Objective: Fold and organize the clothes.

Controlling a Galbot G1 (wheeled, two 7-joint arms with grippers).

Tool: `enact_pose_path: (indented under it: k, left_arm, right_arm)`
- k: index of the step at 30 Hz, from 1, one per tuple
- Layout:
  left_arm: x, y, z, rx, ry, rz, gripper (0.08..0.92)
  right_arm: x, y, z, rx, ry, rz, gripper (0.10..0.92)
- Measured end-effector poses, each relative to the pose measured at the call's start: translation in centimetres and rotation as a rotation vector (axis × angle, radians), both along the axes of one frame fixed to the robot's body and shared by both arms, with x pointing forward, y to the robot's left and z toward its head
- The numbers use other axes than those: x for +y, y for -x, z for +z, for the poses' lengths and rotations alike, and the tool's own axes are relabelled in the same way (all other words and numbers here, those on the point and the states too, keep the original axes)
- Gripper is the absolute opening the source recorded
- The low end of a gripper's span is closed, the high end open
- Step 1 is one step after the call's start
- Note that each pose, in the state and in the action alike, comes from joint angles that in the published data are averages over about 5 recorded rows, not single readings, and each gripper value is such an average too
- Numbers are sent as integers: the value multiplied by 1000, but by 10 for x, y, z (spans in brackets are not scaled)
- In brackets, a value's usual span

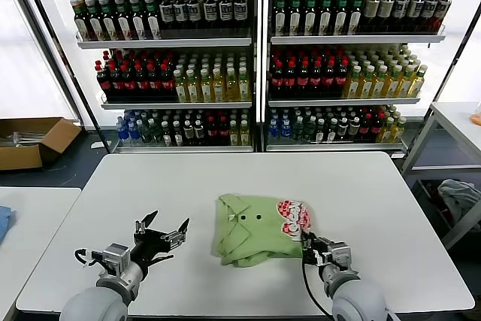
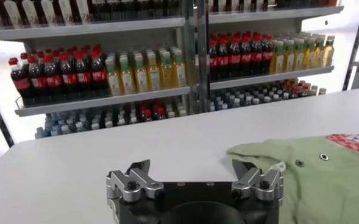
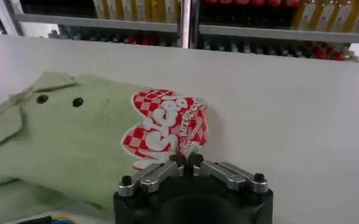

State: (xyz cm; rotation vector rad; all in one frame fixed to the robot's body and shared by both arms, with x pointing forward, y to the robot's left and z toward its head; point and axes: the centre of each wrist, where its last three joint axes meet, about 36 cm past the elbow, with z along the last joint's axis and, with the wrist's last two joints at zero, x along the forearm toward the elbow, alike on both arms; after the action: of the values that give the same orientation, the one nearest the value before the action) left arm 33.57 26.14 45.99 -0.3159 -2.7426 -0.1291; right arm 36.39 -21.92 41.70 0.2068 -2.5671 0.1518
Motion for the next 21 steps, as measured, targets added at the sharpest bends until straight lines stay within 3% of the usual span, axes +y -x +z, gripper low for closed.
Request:
enact_pose_path:
  k: [13,21]
  left_arm:
    - [-7,4,0,-1,9,-1,823]
    - [-9,8,-5,19,18,-1,823]
  right_arm:
    - [-1,33,38,-140,55,38,579]
    - [30,36,36,-152,6,71,790]
